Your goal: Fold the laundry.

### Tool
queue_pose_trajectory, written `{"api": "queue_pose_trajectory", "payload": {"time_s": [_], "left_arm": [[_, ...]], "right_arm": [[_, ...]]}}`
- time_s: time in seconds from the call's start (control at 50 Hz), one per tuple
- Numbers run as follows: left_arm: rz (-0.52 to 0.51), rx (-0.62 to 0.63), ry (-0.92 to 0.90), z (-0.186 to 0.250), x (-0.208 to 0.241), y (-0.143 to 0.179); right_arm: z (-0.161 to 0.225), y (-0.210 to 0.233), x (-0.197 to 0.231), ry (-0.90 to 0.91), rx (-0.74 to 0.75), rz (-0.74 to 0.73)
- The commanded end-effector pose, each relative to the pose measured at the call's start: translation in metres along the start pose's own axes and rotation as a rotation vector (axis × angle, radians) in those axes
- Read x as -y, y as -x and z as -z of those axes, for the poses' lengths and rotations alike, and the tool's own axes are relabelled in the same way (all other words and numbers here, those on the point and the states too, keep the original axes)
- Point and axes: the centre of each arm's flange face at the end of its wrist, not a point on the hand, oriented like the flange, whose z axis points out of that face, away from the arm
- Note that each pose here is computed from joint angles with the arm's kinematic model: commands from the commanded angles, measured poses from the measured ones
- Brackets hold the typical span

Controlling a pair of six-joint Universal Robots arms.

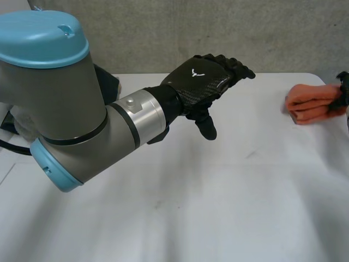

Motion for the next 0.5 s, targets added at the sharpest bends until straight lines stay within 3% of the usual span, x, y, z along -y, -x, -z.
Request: {"api": "queue_pose_trajectory", "payload": {"time_s": [0.02,0.08,0.12,0.2,0.32,0.44,0.5], "left_arm": [[-0.002,0.002,-0.003,-0.001,-0.002,0.000],[-0.004,0.001,-0.006,-0.002,-0.001,0.000],[-0.002,0.001,-0.006,-0.002,-0.001,0.000],[-0.002,-0.007,-0.006,-0.002,-0.001,-0.004],[-0.005,0.004,-0.011,-0.001,0.002,-0.003],[-0.030,0.154,-0.053,0.000,0.015,0.016],[-0.059,0.324,-0.112,0.004,0.032,0.046]], "right_arm": [[-0.001,-0.012,-0.006,0.011,-0.045,0.009],[-0.003,-0.034,-0.007,0.021,-0.144,0.043],[-0.002,-0.046,-0.003,0.033,-0.203,0.144],[0.000,-0.044,0.005,0.034,-0.212,0.285],[0.016,-0.041,0.038,-0.027,-0.192,0.299],[0.072,0.009,0.094,-0.184,0.001,0.316],[0.106,0.036,0.099,-0.185,0.143,0.319]]}}
